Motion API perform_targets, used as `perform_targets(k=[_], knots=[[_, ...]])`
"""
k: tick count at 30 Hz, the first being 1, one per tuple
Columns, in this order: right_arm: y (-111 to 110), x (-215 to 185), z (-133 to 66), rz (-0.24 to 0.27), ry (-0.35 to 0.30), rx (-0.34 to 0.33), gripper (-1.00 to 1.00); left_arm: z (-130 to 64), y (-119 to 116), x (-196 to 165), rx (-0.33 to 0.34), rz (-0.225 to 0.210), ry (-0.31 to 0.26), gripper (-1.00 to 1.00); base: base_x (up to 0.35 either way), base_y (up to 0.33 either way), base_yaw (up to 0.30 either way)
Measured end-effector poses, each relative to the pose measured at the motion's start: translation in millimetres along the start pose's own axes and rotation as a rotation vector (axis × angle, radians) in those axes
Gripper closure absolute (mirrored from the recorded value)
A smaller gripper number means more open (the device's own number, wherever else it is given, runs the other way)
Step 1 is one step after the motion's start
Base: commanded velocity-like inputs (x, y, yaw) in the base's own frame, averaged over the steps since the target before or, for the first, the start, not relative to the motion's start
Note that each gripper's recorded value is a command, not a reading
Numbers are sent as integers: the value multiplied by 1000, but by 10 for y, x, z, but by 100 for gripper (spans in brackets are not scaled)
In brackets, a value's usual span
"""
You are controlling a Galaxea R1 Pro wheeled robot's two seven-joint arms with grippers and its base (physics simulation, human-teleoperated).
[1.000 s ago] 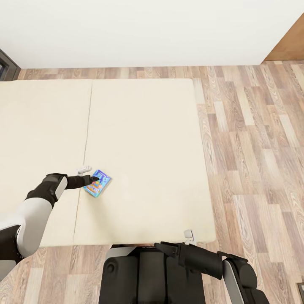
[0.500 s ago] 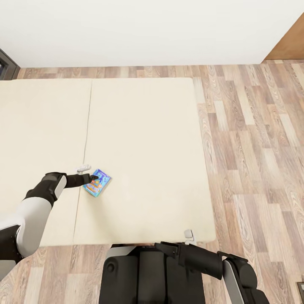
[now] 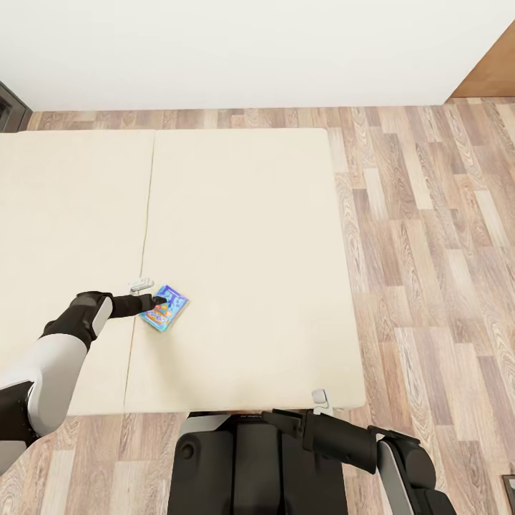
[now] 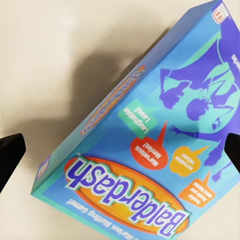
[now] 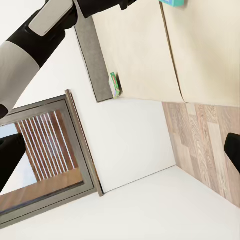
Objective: Put all the toys in the child's room - the three board games (two on the bed and one on the table), the two jigsaw puzzles on the table, and the tennis ball on the table - inside the toy box on the table in the child's room.
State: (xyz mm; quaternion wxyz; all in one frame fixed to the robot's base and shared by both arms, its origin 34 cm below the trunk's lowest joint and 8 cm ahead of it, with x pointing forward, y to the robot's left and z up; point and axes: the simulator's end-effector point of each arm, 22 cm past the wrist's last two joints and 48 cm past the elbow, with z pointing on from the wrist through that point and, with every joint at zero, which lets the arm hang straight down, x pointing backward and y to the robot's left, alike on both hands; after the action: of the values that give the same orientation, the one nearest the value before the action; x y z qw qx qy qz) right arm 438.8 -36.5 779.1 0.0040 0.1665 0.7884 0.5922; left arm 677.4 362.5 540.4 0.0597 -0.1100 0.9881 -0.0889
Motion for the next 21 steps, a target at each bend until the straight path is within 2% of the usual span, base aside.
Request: perform_targets(k=[8,14,21], knots=[[-1,0,0,0,0,0,-100,-14,31,-23,0,4,-8,-100,0,0,0],[-1,1,0,0,0,0,-100,-69,169,-67,-9,5,-18,-100,0,0,0],[-1,0,0,1,0,0,-100,-90,148,-102,18,11,-31,-100,0,0,0]])
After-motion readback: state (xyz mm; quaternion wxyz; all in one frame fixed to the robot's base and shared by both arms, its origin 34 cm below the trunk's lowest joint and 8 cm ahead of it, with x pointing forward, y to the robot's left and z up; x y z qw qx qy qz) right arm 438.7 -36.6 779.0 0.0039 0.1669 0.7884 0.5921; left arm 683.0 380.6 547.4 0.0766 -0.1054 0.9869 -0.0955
